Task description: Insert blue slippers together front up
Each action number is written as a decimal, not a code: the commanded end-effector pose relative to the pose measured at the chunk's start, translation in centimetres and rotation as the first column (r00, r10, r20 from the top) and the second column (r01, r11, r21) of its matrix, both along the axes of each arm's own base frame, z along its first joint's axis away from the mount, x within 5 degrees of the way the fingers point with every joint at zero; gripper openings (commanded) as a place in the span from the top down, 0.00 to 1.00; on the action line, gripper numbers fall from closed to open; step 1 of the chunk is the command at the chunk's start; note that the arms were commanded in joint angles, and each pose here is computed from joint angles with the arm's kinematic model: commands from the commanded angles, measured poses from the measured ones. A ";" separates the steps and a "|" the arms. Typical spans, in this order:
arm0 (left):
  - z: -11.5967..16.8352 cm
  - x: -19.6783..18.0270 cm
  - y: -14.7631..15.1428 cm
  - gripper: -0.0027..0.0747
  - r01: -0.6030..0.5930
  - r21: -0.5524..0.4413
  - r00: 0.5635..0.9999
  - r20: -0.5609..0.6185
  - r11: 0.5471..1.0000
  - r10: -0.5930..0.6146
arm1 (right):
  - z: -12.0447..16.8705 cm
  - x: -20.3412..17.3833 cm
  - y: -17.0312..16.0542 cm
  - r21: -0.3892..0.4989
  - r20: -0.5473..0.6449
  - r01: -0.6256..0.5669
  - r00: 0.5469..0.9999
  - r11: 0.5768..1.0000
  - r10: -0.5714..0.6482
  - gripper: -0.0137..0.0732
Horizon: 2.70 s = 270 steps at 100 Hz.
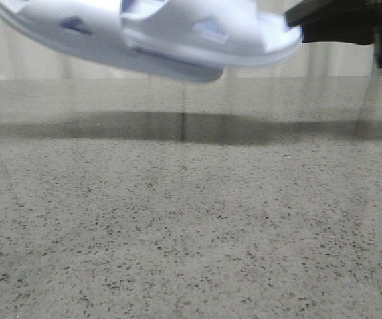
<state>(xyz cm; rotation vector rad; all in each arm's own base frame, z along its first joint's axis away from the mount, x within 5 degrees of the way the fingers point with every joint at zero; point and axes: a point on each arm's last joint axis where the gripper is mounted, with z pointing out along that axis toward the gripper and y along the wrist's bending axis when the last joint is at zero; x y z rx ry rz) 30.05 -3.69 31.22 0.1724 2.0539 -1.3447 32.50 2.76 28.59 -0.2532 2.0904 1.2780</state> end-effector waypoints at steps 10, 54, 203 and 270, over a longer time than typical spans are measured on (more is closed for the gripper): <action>2.7 -0.9 0.2 0.95 0.042 -0.090 0.997 0.073 0.995 -0.035 | 4.0 -1.6 -2.6 0.000 0.111 0.065 0.992 0.998 -0.064 0.71; 0.9 -0.6 0.6 0.95 -0.008 0.037 0.999 0.032 0.999 0.007 | 6.0 -3.6 -3.9 -0.065 0.167 0.110 0.981 0.992 -0.098 0.71; 11.6 -6.1 1.0 0.95 -0.445 0.344 0.729 0.676 0.827 0.111 | 8.8 -7.1 0.0 -0.162 0.362 0.289 0.907 0.943 -0.216 0.93; 2.5 -15.7 -0.8 0.95 -0.630 0.320 0.634 0.738 0.707 0.232 | -0.8 -18.7 1.5 -0.305 0.557 0.574 0.755 0.760 -0.347 0.93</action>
